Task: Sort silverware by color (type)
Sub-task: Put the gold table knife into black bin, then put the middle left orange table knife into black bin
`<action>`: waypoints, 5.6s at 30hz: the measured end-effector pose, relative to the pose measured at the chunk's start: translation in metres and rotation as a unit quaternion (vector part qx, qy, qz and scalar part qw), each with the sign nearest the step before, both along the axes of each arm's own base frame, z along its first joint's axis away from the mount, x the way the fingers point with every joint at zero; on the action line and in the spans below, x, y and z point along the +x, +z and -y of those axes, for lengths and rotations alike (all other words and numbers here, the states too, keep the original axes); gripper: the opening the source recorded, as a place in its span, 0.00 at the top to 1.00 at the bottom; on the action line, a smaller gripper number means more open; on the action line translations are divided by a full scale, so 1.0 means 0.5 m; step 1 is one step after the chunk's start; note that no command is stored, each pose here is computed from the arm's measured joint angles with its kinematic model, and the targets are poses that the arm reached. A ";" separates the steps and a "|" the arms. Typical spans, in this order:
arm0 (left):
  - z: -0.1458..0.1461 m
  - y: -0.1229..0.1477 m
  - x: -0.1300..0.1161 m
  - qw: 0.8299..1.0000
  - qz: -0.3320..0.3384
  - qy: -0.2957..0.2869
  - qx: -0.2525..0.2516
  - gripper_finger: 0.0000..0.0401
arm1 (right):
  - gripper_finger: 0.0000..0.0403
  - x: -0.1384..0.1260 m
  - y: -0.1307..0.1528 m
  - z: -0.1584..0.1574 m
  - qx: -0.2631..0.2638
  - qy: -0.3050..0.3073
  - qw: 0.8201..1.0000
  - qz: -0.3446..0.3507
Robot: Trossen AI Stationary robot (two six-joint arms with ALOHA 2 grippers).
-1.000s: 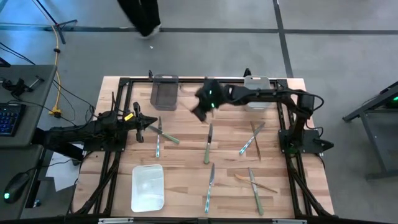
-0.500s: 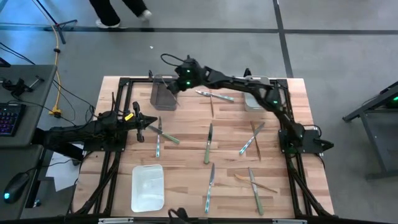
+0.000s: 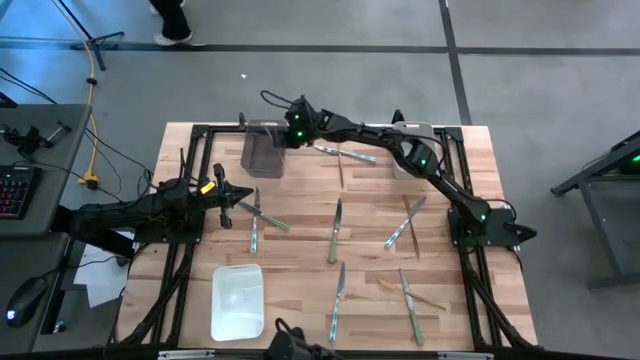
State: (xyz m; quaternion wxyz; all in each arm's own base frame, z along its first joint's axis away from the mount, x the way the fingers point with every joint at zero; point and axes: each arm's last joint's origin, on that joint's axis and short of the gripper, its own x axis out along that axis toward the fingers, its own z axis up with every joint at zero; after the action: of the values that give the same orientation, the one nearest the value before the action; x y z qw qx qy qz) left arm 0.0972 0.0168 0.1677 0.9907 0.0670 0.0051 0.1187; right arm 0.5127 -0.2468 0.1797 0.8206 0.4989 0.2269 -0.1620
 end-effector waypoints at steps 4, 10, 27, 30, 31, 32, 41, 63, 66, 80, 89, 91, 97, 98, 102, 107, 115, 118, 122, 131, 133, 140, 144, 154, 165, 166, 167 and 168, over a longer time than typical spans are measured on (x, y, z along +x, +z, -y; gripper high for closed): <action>0.000 0.000 0.000 1.000 0.000 0.000 0.000 1.00 | 1.00 0.004 0.008 0.000 0.007 -0.008 1.000 0.018; 0.000 0.000 0.000 1.000 0.000 0.000 0.000 1.00 | 0.98 0.003 0.007 0.001 0.003 -0.019 1.000 0.012; 0.000 0.000 0.000 1.000 0.001 0.000 -0.001 1.00 | 0.82 -0.002 -0.001 0.000 -0.008 -0.018 1.000 -0.013; 0.000 0.000 0.000 1.000 0.001 0.000 -0.001 1.00 | 0.80 -0.002 0.000 0.001 -0.013 -0.015 1.000 -0.012; 0.000 0.000 0.000 1.000 0.001 0.000 -0.001 1.00 | 0.80 -0.002 0.000 0.001 -0.015 -0.014 1.000 -0.012; 0.000 0.000 0.000 1.000 0.001 0.000 -0.001 1.00 | 0.80 -0.002 0.000 0.002 -0.015 -0.014 1.000 -0.011; 0.000 0.000 0.000 1.000 0.001 -0.001 -0.002 1.00 | 0.79 -0.026 0.031 0.022 -0.054 0.102 0.993 0.017; 0.000 -0.001 0.001 1.000 0.000 -0.002 -0.014 1.00 | 0.48 -0.128 0.051 -0.062 -0.300 0.388 0.816 -0.306; 0.000 -0.002 0.001 1.000 -0.002 -0.002 -0.014 1.00 | 0.45 -0.123 0.028 -0.058 -0.298 0.395 0.812 -0.310; 0.000 -0.001 0.001 1.000 -0.002 0.000 -0.010 1.00 | 0.69 -0.110 -0.020 -0.038 -0.293 0.376 0.821 -0.314; 0.000 -0.001 0.001 1.000 -0.002 0.000 -0.010 1.00 | 0.93 -0.122 -0.021 -0.023 -0.261 0.348 0.841 -0.323; 0.000 -0.001 0.001 1.000 -0.002 0.000 -0.010 1.00 | 0.97 -0.125 -0.021 -0.021 -0.254 0.347 0.843 -0.324; 0.000 -0.001 0.001 1.000 -0.002 -0.001 -0.010 1.00 | 0.99 -0.127 -0.018 -0.022 -0.231 0.329 0.856 -0.325; 0.000 -0.001 0.001 1.000 -0.002 -0.001 -0.010 1.00 | 0.99 -0.127 -0.017 -0.023 -0.227 0.326 0.859 -0.322; 0.000 -0.001 0.001 1.000 -0.002 -0.001 -0.010 1.00 | 0.99 -0.125 -0.015 -0.023 -0.218 0.322 0.867 -0.312; 0.000 -0.001 0.001 1.000 -0.002 -0.001 -0.010 1.00 | 0.98 -0.121 -0.015 -0.022 -0.220 0.308 0.873 -0.308; 0.000 -0.001 0.001 1.000 -0.002 -0.001 -0.010 1.00 | 0.98 -0.111 -0.015 -0.041 -0.210 0.283 0.878 -0.323; 0.000 -0.001 0.001 1.000 -0.002 -0.001 -0.009 1.00 | 0.98 -0.100 -0.002 -0.053 -0.212 0.269 0.884 -0.319; 0.000 -0.001 0.001 1.000 -0.003 -0.001 -0.004 1.00 | 0.99 -0.079 0.041 -0.067 -0.217 0.243 0.902 -0.283; 0.000 -0.001 0.001 1.000 -0.001 0.002 -0.004 1.00 | 1.00 -0.037 0.085 -0.053 -0.092 0.153 0.978 -0.104; 0.000 -0.001 0.001 1.000 -0.002 0.002 -0.004 1.00 | 1.00 -0.026 0.098 -0.043 -0.073 0.135 0.987 -0.052; 0.000 -0.001 0.001 1.000 -0.002 0.002 -0.001 1.00 | 1.00 -0.004 0.122 -0.016 -0.032 0.074 0.995 0.053; -0.001 -0.001 0.001 1.000 -0.003 0.004 -0.001 1.00 | 1.00 0.006 0.076 -0.011 -0.002 0.060 0.998 0.037; 0.000 -0.001 0.001 1.000 -0.003 0.003 -0.001 1.00 | 1.00 0.002 0.019 -0.008 0.029 0.066 0.997 -0.015; 0.000 -0.001 0.001 1.000 -0.003 0.003 -0.002 1.00 | 0.98 -0.002 0.013 -0.010 0.034 0.065 0.997 -0.035; 0.000 -0.001 0.001 1.000 -0.003 0.003 -0.002 1.00 | 0.97 -0.002 0.013 -0.010 0.035 0.064 0.997 -0.035; 0.000 -0.001 0.001 1.000 -0.003 0.003 -0.002 1.00 | 0.96 -0.002 0.013 -0.010 0.038 0.062 0.997 -0.035; 0.000 -0.001 0.001 1.000 -0.003 0.003 -0.002 1.00 | 0.95 -0.002 0.013 -0.010 0.044 0.058 0.997 -0.035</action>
State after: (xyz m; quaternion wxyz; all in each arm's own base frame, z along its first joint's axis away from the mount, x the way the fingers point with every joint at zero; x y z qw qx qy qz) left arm 0.0976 0.0170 0.1673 0.9904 0.0657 0.0082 0.1217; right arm 0.5116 -0.2419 0.1861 0.7975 0.5142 0.2909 -0.1220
